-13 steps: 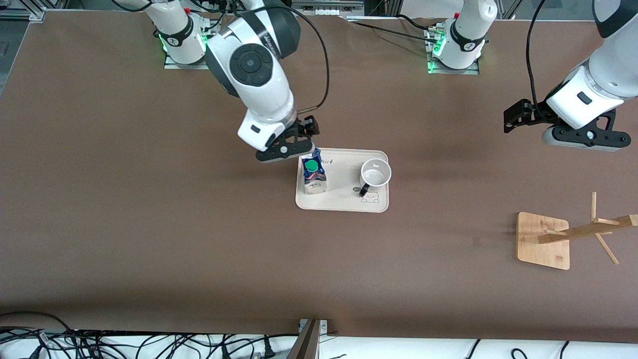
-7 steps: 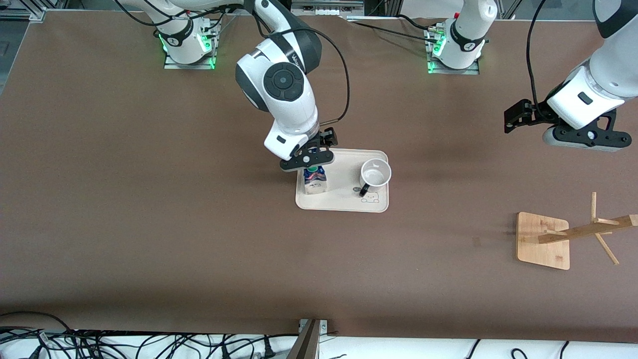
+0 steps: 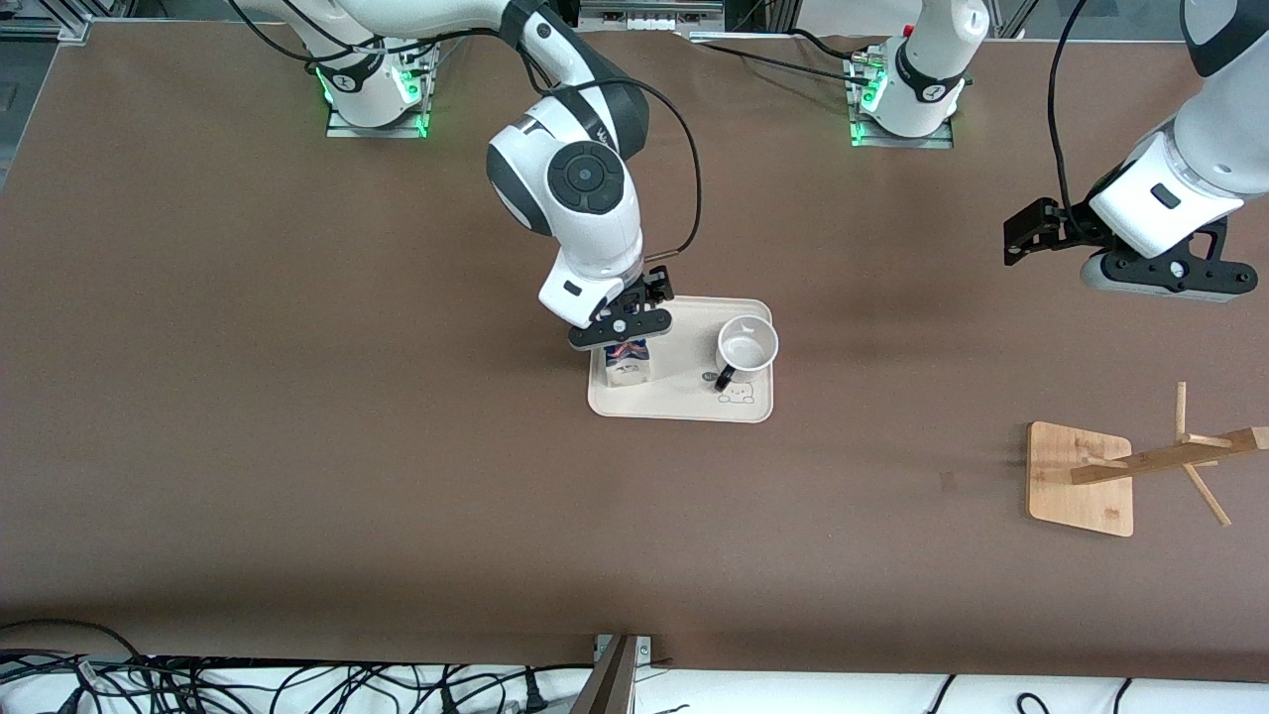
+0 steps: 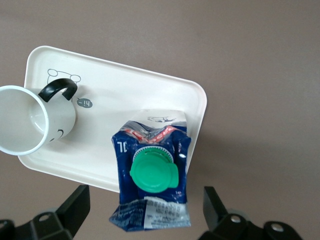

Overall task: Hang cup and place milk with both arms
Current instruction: 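Lower the right gripper and close it around the milk carton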

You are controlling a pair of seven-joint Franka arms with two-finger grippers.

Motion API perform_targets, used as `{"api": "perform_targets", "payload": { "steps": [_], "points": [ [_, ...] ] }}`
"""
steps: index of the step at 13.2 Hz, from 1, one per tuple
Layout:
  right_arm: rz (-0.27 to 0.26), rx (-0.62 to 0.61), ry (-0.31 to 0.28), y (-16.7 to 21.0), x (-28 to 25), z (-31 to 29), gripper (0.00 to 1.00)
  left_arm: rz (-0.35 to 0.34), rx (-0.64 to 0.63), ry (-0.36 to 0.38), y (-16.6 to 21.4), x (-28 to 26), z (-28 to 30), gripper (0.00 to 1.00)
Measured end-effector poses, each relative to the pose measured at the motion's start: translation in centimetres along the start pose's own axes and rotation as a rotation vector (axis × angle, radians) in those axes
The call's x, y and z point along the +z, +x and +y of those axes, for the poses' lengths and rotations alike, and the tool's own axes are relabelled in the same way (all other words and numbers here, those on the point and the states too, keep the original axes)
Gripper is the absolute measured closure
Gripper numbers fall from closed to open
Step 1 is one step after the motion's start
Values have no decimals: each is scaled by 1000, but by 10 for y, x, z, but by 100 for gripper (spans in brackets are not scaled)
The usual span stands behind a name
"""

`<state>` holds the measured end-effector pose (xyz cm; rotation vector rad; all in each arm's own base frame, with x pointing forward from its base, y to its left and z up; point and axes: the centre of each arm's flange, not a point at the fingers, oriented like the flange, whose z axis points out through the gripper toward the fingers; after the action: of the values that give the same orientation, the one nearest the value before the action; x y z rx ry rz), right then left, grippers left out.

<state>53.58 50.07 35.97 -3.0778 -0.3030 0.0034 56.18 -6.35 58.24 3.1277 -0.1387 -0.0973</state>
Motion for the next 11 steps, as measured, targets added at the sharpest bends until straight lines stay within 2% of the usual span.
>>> {"api": "perform_targets", "payload": {
  "steps": [4, 6, 9, 10, 11],
  "points": [
    [10, -3, -3, 2, 8, -1, 0, -2, 0, 0, 0, 0, 0, 0],
    [19, -12, -12, 2, 12, -2, 6, -3, 0, 0, 0, 0, 0, 0],
    [20, -19, -13, 1, 17, -6, 43, -6, 0, 0, -1, 1, 0, 0],
    [21, -19, -12, 1, 17, -6, 43, -6, 0, 0, -1, 1, 0, 0],
    [22, -19, -12, 1, 17, -6, 52, -8, 0, 0, -1, 1, 0, 0]
  ]
}}
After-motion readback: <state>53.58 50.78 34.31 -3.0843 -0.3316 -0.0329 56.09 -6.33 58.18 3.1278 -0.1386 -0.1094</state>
